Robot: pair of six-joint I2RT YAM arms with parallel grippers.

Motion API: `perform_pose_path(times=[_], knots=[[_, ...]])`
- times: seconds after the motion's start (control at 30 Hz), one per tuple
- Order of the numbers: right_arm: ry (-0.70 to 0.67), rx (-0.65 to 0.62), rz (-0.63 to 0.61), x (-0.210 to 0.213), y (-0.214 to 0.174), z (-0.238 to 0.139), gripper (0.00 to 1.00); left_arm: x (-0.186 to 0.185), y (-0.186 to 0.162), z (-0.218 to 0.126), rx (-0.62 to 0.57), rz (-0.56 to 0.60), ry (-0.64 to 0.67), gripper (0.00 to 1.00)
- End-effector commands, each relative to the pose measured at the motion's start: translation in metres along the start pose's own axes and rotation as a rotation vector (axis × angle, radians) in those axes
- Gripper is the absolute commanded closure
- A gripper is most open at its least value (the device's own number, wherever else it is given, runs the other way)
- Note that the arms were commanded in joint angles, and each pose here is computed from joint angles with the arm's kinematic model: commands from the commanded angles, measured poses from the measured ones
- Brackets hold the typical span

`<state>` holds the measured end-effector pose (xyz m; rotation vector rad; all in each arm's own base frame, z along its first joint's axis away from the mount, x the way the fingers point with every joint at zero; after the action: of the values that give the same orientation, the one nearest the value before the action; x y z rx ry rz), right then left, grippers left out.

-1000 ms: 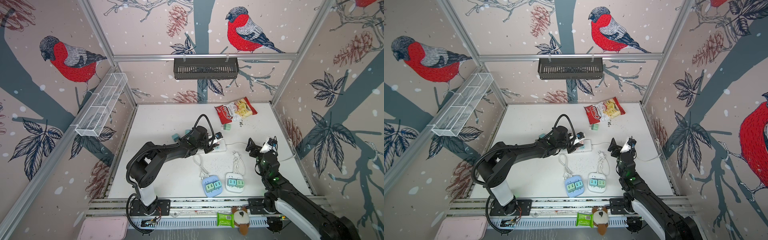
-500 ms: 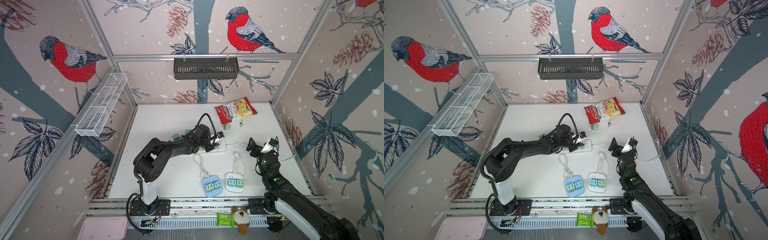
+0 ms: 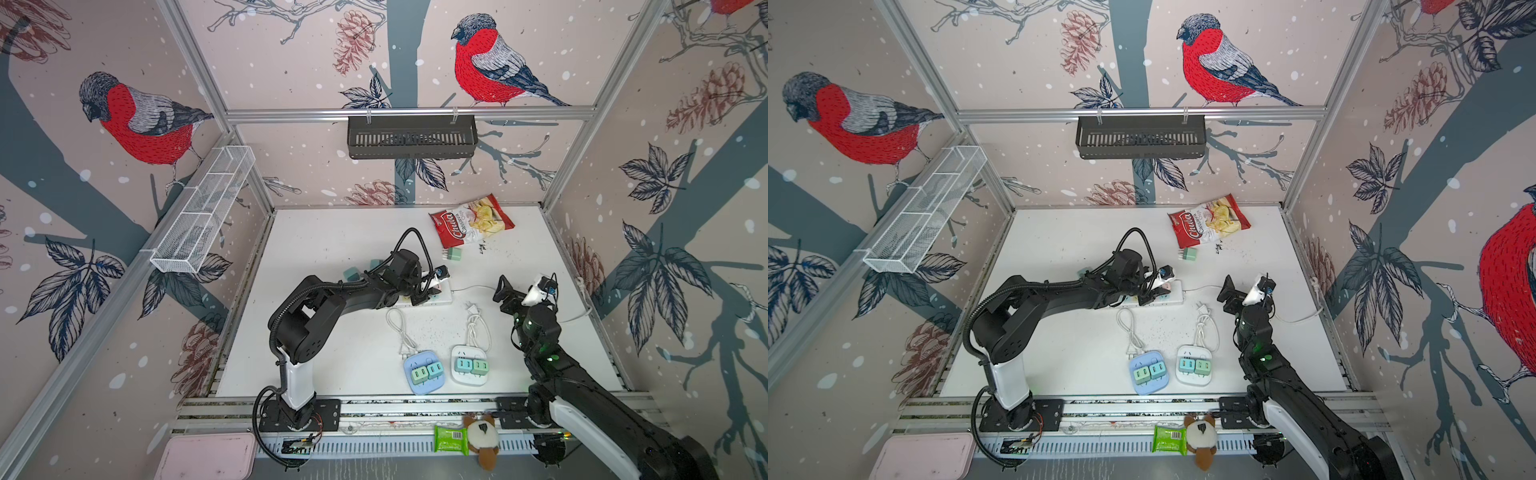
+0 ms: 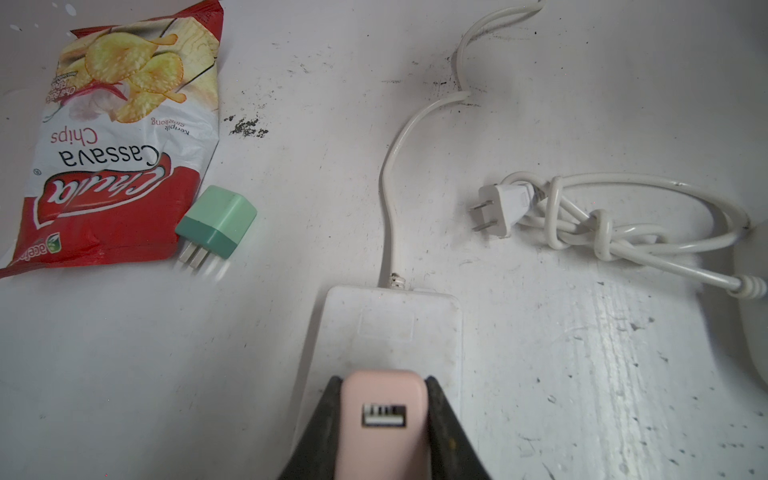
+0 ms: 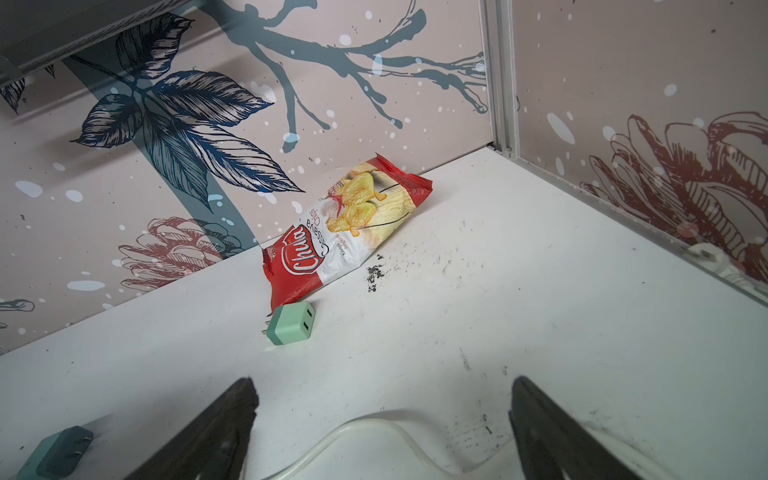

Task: Insert the plug

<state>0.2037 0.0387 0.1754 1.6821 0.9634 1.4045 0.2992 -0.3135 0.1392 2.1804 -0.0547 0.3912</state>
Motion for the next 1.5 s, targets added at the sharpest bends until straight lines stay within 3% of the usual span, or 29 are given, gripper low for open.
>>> perform_pose_path(times=[0.0, 0.27, 0.6, 0.93, 1.0, 1.03, 1.07, 1.23, 1.47], knots=[[0.017, -0.012, 0.023, 0.002, 0.003, 0.0, 0.05, 0.0, -0.002, 0.003, -0.001, 0.011, -0.017, 1.0], [0.019, -0.008, 0.024, 0.003, 0.003, 0.001, 0.05, 0.002, -0.008, 0.007, 0.005, -0.024, -0.044, 1.0], [0.018, -0.003, 0.024, 0.003, 0.003, 0.002, 0.05, 0.002, -0.018, 0.021, 0.019, -0.09, -0.177, 1.0], [0.002, 0.006, 0.026, 0.002, 0.002, 0.004, 0.04, 0.002, -0.021, 0.022, 0.035, -0.091, -0.154, 1.0], [-0.016, 0.005, 0.033, 0.0, 0.002, 0.005, 0.03, 0.007, -0.017, 0.018, 0.036, -0.095, -0.114, 0.77], [-0.024, 0.005, 0.039, -0.001, 0.002, 0.006, 0.02, 0.009, -0.013, 0.016, 0.032, -0.095, -0.096, 0.14], [-0.04, 0.002, 0.047, -0.003, 0.002, 0.006, 0.01, 0.012, -0.008, 0.012, 0.025, -0.094, -0.082, 0.01], [-0.111, 0.0, 0.107, -0.014, 0.004, 0.009, 0.0, 0.021, 0.033, -0.025, -0.065, -0.053, 0.005, 0.01], [-0.132, 0.089, 0.134, -0.02, 0.004, 0.021, 0.0, 0.013, 0.075, -0.129, -0.27, -0.039, 0.324, 0.01]])
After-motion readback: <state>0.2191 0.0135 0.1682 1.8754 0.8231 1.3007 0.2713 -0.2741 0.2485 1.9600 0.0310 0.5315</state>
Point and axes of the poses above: each gripper's point midway between its finger pads, its own z axis out along the fingers, its own x axis along the line the jaws close on, y = z × x, the point moved 9 cm from there along -z, back along the fingers, and after that the axes turned 7 degrees about z, right-handed, at the moved point
